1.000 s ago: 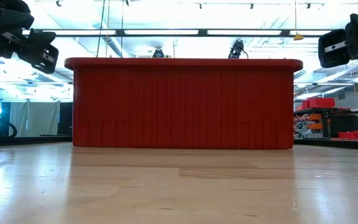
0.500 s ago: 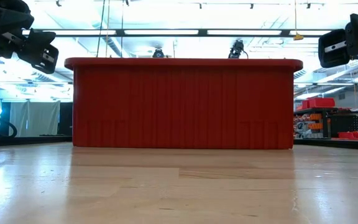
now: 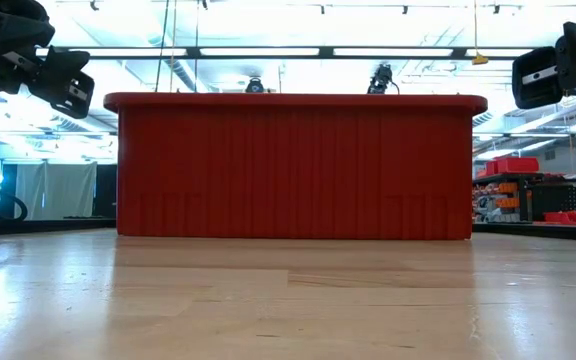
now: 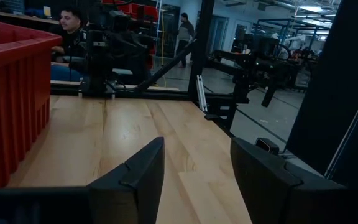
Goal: Pick and place slides into bin
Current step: Return to Home Position
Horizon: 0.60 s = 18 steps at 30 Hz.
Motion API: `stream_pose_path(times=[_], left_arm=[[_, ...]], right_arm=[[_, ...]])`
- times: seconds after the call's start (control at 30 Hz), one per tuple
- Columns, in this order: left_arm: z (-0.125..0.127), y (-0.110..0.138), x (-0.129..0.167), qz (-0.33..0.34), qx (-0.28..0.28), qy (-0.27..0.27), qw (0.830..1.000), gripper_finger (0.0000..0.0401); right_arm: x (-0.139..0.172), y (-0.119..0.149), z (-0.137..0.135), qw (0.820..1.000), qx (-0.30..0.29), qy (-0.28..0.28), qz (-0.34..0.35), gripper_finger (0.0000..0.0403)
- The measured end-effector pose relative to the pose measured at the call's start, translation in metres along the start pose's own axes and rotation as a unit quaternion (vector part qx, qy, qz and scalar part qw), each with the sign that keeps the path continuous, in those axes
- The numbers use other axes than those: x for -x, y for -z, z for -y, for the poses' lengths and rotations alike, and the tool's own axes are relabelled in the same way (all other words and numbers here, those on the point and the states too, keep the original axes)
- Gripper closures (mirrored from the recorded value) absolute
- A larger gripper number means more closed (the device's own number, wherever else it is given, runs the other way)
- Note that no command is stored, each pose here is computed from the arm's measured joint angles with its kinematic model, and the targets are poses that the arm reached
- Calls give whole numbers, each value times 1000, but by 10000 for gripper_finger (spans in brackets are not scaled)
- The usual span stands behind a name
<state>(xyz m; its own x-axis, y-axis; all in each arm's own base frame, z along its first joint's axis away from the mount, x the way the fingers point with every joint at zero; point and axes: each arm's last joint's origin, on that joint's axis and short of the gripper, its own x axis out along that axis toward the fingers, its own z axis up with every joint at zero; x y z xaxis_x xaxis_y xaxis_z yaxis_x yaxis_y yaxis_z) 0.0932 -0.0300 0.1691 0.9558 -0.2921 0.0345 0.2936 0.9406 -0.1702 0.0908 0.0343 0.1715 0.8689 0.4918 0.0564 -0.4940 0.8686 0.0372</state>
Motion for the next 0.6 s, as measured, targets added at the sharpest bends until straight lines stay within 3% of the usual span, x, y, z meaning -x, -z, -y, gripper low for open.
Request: stream_pose_path(times=[0.6], left_arm=[[0,0,0,0,0,0,1000,213]], right_arm=[[0,0,0,1000,0,0,0,287]])
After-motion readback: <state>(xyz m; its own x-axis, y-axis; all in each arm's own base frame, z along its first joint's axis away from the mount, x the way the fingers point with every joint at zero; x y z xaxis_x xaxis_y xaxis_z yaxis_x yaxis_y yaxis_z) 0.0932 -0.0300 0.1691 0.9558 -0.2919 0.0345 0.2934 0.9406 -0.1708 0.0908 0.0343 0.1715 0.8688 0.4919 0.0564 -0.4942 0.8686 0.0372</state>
